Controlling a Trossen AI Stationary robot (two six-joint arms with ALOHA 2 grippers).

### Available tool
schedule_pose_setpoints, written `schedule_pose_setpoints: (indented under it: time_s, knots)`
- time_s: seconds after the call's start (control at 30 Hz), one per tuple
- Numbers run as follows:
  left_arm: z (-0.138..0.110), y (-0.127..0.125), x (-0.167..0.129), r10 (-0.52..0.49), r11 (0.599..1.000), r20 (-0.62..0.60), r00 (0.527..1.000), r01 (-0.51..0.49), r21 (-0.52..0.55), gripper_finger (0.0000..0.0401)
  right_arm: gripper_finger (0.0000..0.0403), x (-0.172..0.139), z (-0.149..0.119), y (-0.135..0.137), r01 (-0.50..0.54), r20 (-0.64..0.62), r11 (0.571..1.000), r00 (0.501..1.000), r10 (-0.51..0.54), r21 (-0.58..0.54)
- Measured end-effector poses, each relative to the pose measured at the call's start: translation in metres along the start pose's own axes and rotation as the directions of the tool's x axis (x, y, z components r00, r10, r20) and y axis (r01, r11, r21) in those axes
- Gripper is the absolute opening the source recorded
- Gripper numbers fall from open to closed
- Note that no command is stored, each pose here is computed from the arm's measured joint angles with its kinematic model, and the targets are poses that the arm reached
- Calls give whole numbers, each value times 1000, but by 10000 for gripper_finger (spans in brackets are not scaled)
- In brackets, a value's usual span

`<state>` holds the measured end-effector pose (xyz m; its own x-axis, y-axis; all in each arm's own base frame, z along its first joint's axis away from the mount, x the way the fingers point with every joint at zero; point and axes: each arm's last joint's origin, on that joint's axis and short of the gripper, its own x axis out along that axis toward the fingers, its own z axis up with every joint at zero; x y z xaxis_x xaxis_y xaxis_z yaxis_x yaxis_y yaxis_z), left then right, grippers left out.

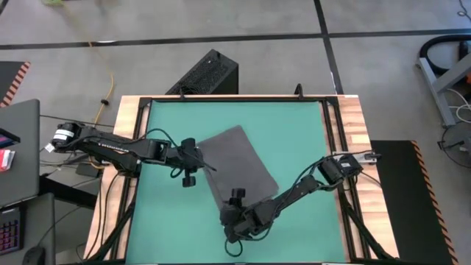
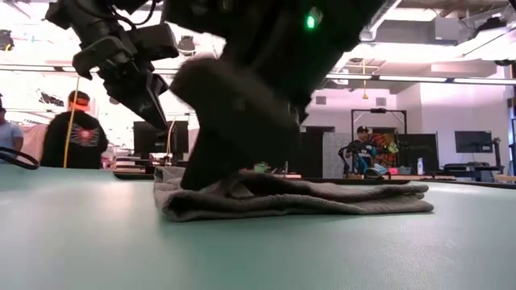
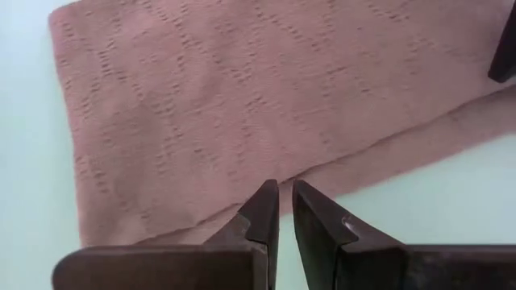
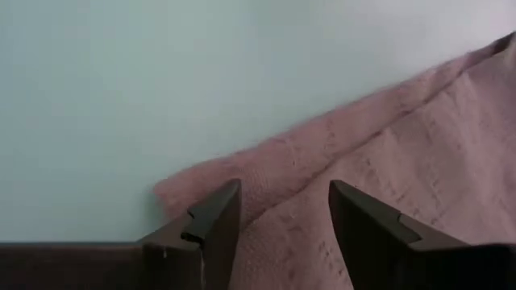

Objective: Roll towel
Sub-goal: Roll the gray towel

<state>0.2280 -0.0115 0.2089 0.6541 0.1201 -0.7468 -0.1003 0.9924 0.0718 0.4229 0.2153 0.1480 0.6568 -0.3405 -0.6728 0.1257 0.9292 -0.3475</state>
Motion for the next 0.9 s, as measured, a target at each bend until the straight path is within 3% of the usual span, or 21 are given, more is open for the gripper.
schedule_pose_setpoints:
  time_s: [0.2, 0.37, 0.6, 0.73, 0.9]
  knots:
    - [0, -3, -1, 28, 1000, 7, 1000, -28, 4, 27, 210, -14, -2, 8, -5, -8, 1000, 1000, 5, 23]
    - [0, -4, -1, 34, 999, 10, 999, -34, 6, 27, 210, -8, -18, 8, 47, -67, 997, 997, -43, 55]
    - [0, -4, -1, 34, 999, 12, 999, -34, -17, 27, 204, -2, -18, 3, 45, -72, 996, 997, -40, 78]
    - [0, -4, -1, 34, 999, 12, 999, -34, -27, 27, 162, -2, -18, 3, 40, -76, 996, 997, -35, 77]
    - [0, -4, -1, 34, 999, 11, 999, -34, -27, 27, 61, -4, -19, 6, 36, -73, 997, 997, -31, 73]
